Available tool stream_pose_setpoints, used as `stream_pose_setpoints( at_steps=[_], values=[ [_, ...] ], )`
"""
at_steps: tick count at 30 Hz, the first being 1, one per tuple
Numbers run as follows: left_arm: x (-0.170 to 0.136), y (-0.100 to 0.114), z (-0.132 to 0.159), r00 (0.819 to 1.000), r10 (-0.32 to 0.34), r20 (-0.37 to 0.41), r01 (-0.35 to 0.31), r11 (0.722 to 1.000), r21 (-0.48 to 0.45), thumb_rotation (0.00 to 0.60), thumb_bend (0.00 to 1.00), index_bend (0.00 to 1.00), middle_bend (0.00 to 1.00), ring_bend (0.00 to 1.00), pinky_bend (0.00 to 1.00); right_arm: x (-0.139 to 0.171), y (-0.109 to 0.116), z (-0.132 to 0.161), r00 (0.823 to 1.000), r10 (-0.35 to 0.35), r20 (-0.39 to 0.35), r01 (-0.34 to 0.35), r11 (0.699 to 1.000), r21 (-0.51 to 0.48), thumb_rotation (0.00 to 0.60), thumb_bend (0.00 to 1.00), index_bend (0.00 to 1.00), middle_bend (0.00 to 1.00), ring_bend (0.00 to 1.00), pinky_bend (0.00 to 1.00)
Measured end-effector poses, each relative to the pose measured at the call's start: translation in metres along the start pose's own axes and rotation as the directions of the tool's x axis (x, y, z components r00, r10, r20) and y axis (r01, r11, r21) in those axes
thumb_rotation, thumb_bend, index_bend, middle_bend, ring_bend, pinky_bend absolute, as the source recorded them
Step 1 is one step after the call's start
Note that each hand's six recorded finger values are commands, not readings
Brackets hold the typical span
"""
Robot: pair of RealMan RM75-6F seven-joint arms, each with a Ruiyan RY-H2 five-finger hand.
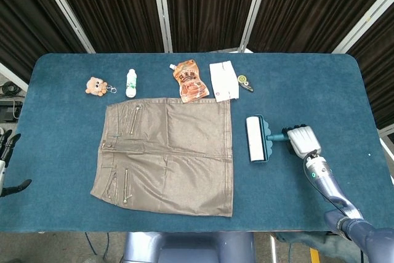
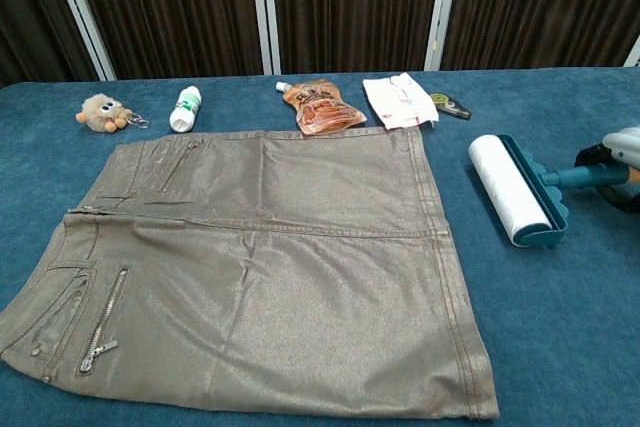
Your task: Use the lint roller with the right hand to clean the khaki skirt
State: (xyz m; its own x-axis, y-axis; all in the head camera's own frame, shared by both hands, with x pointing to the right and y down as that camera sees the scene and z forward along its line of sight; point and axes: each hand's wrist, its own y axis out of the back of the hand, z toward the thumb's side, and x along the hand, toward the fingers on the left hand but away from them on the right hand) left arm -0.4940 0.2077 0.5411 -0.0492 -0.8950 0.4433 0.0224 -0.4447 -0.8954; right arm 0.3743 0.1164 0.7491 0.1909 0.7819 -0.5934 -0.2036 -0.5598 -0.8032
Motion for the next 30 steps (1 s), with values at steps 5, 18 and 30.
stream_pose_setpoints(
  at_steps=[5,18,30],
  values=[
    [-0.001,0.002,0.001,1.0,0.004,0.007,-0.004,1.0,-0.01,0.6,0.0,0.0,0.0,0.0,0.0,0.0,0.025,0.014,0.995,-0.075,-0.07,0.074,0.997,-0.014,0.6,0.74,0.45,0.52,0.4,0.39],
    [0.0,0.006,0.0,1.0,0.003,0.018,-0.003,1.0,-0.031,0.6,0.0,0.0,0.0,0.0,0.0,0.002,0.106,0.139,0.92,-0.153,-0.36,0.185,0.981,0.055,0.6,0.79,0.45,0.53,0.41,0.4],
    [0.001,0.007,-0.006,1.0,0.0,0.014,0.0,0.999,-0.046,0.6,0.0,0.0,0.0,0.0,0.0,0.007,0.115,0.247,0.862,-0.094,-0.497,0.242,0.94,0.242,0.6,0.82,0.46,0.54,0.43,0.4]
  ],
)
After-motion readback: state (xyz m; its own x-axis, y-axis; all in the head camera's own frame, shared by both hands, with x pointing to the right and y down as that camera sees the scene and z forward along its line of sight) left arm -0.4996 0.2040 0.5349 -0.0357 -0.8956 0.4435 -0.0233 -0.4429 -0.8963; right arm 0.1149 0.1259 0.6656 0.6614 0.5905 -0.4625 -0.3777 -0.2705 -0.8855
